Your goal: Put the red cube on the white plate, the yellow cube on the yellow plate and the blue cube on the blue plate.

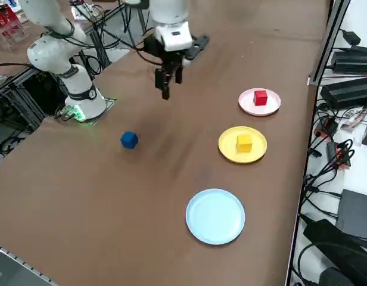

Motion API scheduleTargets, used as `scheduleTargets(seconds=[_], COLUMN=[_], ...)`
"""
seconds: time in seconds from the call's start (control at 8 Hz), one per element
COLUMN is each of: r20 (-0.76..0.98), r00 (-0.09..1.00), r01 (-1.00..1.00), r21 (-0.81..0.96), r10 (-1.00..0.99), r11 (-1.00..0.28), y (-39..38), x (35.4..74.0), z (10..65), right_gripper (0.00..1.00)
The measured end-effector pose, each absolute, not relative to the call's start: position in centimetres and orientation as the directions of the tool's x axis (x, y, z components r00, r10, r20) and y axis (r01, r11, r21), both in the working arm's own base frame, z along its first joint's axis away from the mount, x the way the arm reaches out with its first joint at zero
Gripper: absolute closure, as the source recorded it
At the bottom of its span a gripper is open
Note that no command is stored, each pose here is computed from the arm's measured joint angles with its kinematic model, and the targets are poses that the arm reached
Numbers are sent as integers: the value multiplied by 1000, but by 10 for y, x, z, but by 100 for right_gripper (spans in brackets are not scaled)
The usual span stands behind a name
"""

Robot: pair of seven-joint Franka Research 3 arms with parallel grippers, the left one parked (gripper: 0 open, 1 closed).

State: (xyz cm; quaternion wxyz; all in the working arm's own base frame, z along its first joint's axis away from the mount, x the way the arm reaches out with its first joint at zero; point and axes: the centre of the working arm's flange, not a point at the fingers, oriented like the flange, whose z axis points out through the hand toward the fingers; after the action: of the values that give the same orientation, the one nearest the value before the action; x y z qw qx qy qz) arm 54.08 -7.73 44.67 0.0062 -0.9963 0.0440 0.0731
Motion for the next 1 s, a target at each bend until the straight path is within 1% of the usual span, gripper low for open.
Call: scheduleTargets(seconds=[0.25, 0.38, 0.5, 0.75, 1.0], r20=[-231, -263, -276, -249, -198], r00=[966, 960, 959, 967, 979], r01=[-121, -95, -68, -59, -47], r21=[-4, 2, -7, -18, -14], r10=[-117, -92, -64, -53, -43], r11=[-993, -996, -998, -998, -999], y=[-95, -107, -119, -133, -125], x=[480, 460, 445, 418, 390], z=[403, 379, 354, 310, 267], right_gripper=[0, 0, 0, 0, 0])
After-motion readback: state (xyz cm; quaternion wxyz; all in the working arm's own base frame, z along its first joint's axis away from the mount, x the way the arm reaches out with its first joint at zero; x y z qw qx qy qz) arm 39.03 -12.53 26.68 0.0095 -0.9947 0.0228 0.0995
